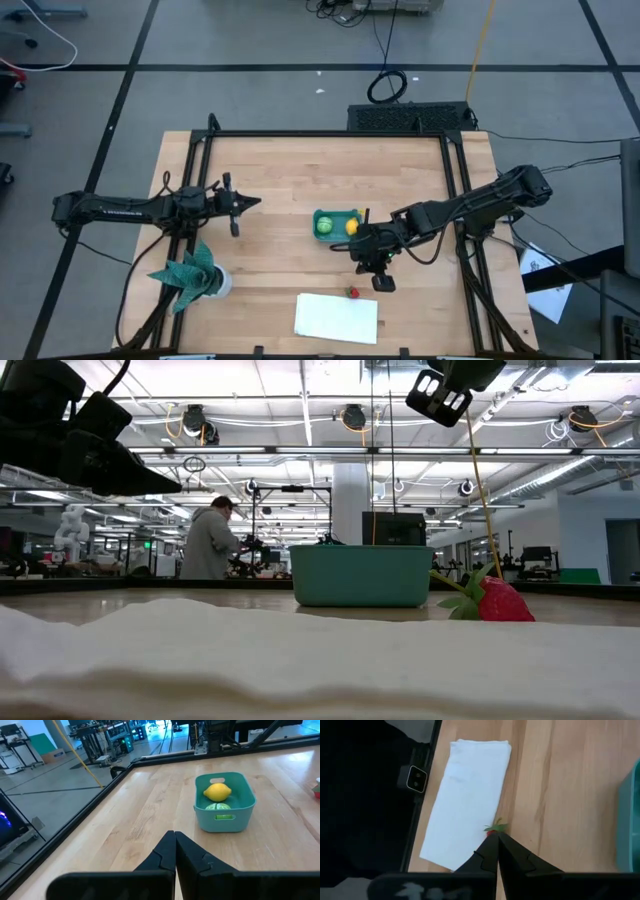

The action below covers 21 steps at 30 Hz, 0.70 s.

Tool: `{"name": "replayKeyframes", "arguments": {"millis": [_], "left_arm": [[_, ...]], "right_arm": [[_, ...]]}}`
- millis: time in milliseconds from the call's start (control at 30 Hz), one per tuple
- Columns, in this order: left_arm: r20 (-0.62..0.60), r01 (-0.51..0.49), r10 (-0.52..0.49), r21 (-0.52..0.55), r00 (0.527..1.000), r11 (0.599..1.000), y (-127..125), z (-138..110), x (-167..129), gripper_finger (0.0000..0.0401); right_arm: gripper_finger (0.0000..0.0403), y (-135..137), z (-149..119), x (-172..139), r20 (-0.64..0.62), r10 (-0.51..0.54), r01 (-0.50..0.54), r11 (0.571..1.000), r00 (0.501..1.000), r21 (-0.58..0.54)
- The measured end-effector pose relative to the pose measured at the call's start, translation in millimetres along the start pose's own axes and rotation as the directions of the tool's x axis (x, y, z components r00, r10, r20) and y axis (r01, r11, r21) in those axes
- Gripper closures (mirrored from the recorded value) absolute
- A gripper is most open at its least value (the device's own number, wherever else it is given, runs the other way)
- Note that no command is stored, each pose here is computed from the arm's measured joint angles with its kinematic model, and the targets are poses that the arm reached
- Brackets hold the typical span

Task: Pick and placing Produce into tupperware
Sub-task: Put the strawberry into the green bin

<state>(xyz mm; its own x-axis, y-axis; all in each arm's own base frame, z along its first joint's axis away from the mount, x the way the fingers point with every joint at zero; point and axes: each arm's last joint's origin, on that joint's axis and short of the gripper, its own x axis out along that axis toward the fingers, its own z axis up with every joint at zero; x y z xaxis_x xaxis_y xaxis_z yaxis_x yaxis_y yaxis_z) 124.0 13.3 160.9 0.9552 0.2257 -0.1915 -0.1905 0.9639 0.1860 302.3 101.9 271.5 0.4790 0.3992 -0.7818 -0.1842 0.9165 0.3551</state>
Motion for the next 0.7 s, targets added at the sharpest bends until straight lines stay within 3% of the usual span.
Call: {"name": "replayKeyframes", "arguments": {"millis": [367,700], "left_arm": [[-0.005,0.001,-0.001,0.0,1.0,1.0,-0.1,-0.4,0.0,0.04],[-0.006,0.001,-0.001,-0.001,1.0,1.0,-0.1,-0.6,0.0,0.04]], "right_arm": [[0.0356,0.0,0.0,0.0,0.0,0.0,0.0,1.0,1.0,0.008],[0.0289,0.0,0.0,0.0,0.0,0.0,0.0,1.0,1.0,0.008]]}}
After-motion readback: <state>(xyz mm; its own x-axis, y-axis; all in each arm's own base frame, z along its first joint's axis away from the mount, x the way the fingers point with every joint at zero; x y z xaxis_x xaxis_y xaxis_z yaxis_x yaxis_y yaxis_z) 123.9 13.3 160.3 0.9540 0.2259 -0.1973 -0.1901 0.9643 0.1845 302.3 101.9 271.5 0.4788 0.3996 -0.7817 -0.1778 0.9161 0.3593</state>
